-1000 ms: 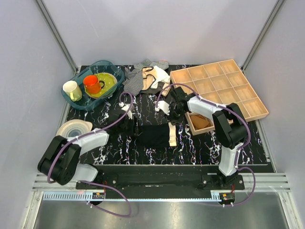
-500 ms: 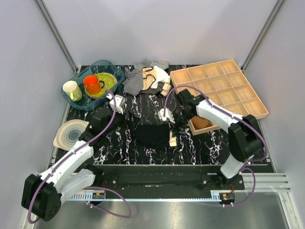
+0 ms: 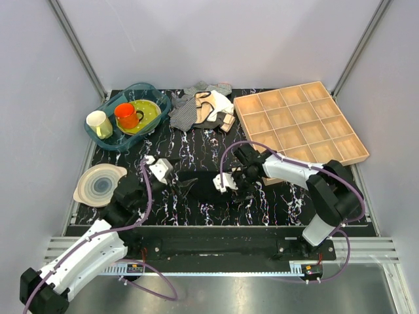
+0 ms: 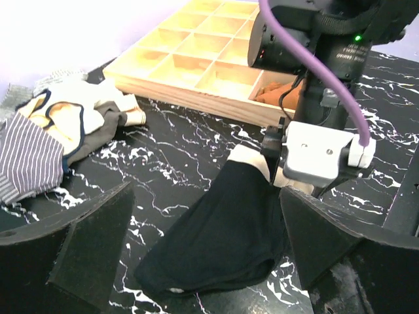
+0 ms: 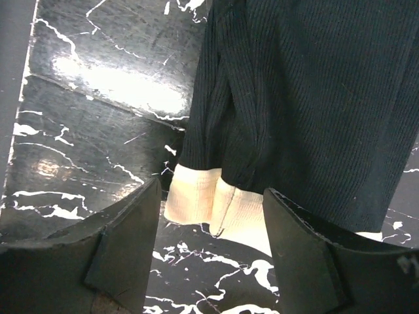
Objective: Roll the underwear
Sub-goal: Fold the underwear at the center of the board.
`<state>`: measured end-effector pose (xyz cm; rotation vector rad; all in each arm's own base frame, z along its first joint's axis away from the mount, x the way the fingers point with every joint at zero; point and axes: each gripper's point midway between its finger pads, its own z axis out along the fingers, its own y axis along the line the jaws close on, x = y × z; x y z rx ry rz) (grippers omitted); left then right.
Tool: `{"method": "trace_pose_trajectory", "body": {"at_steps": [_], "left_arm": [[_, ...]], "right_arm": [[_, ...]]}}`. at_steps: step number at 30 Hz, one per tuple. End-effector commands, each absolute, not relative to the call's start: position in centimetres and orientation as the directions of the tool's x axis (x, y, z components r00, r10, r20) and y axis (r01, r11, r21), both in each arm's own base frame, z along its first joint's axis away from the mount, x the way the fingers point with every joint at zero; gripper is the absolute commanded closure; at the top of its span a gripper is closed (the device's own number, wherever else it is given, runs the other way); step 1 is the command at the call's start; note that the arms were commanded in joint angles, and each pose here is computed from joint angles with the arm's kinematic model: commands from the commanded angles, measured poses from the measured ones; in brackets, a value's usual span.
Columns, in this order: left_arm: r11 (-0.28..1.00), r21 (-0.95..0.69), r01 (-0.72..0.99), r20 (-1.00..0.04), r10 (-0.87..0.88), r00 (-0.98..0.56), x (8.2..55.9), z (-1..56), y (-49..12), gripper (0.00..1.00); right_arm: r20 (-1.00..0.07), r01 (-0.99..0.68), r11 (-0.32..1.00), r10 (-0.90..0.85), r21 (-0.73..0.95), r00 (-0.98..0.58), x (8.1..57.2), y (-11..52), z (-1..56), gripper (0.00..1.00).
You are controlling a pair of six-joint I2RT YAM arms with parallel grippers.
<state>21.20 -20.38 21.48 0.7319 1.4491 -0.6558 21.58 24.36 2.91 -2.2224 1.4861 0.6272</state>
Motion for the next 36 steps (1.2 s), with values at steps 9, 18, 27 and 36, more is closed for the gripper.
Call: {"method": "trace_pose_trajectory", "body": {"at_steps": [9, 18, 27, 36], "left_arm": [[0.491, 0.247, 0.835, -0.967, 0.074, 0.243, 18.4, 23.0, -23.2, 0.03], [0.337, 0.349, 0.874, -0.93, 0.239, 0.279, 16.0, 18.7, -25.7, 0.03], [0.162, 0.368, 0.916, -0.867, 0.416, 0.274, 15.9, 13.8, -28.5, 0.09], [0.076, 0.417, 0.906, -0.783, 0.536, 0.316, 18.7, 10.7, -31.4, 0.21]], "right_arm": [[-0.469, -0.93, -0.35, -0.806, -0.115, 0.361, 21.7, 23.8, 0.6, 0.54], [-0.545, -0.953, -0.302, -0.803, 0.021, 0.242, 21.3, 24.3, 3.4, 0.71], [-0.609, -0.948, -0.269, -0.785, 0.17, 0.114, 22.6, 24.0, 5.8, 0.72], [-0.618, -0.949, -0.237, -0.784, 0.21, 0.059, 23.2, 23.5, 5.6, 0.72]]}}
